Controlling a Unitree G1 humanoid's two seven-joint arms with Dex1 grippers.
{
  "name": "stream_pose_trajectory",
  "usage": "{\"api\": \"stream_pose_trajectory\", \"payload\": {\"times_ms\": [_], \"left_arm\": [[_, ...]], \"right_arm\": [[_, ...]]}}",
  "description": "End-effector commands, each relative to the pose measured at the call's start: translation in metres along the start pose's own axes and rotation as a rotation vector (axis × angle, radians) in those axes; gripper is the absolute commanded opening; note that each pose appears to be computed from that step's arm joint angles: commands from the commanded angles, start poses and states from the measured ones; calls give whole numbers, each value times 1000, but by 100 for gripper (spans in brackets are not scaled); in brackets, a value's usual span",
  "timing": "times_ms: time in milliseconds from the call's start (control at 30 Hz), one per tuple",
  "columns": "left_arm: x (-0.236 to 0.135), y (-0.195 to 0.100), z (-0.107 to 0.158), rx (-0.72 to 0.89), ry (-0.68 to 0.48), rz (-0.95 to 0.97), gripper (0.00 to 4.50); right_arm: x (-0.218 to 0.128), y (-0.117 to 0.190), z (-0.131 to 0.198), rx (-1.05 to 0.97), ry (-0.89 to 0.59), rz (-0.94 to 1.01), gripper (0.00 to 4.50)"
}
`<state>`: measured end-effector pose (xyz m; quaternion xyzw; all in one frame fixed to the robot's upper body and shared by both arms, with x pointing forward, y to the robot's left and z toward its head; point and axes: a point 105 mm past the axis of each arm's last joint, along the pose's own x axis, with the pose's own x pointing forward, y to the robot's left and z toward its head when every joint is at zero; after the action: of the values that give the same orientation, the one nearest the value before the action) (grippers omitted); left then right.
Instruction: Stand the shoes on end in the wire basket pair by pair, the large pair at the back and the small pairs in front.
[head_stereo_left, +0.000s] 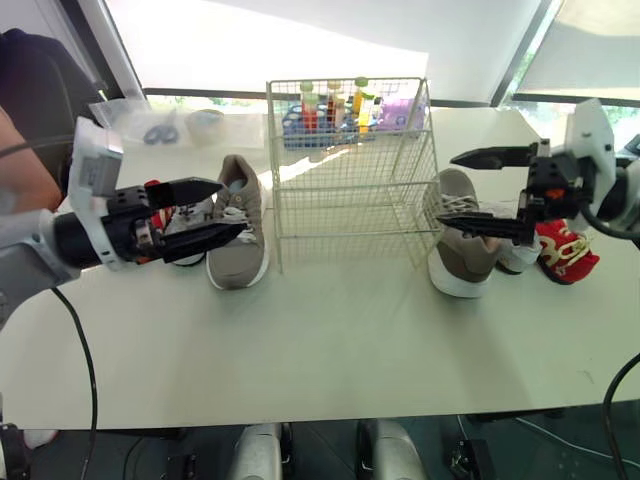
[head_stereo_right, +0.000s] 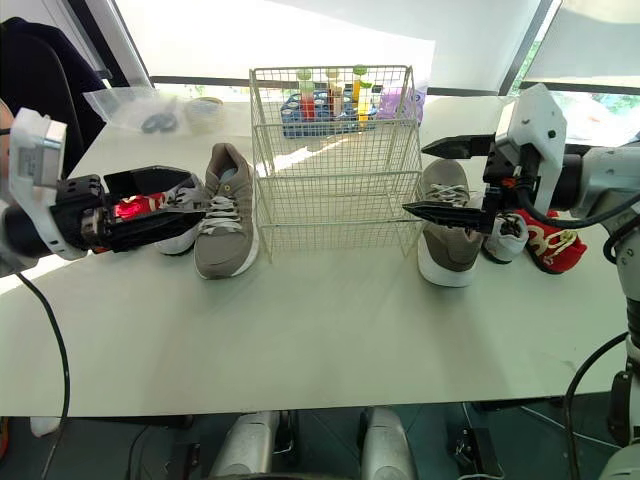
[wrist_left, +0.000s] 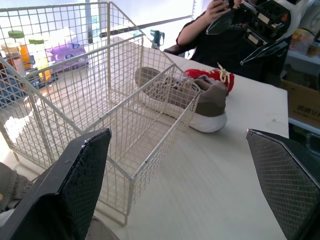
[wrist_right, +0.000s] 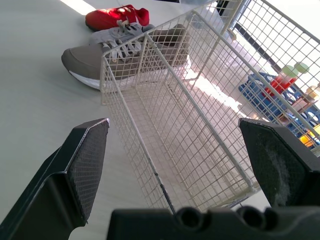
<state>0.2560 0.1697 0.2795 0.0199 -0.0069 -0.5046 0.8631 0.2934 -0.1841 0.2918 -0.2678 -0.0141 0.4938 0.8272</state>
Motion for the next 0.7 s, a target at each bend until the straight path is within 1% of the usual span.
{"api": "stream_pose_trajectory", "payload": {"times_ms": [33,133,267,400,600,700], "left_arm": [[2,-6,10,54,-41,-8,444],[4,-10,12,53,-59,-26,444],[4,-3,13,35,-84,-46,444],[14,-6,10,28,-86,-91,444],[34,-9,-2,-5,-77,-183,444],[42,-5,-5,-3,-68,-221,444]], "right_arm": [[-7,-4,9,-49,-6,-16,450],[-12,-6,9,-57,4,-27,450],[-12,-4,8,-50,26,-55,450],[-25,-6,1,-25,71,-103,450],[-43,-17,-23,60,186,-285,450],[-49,-15,-38,143,254,-395,450]]}}
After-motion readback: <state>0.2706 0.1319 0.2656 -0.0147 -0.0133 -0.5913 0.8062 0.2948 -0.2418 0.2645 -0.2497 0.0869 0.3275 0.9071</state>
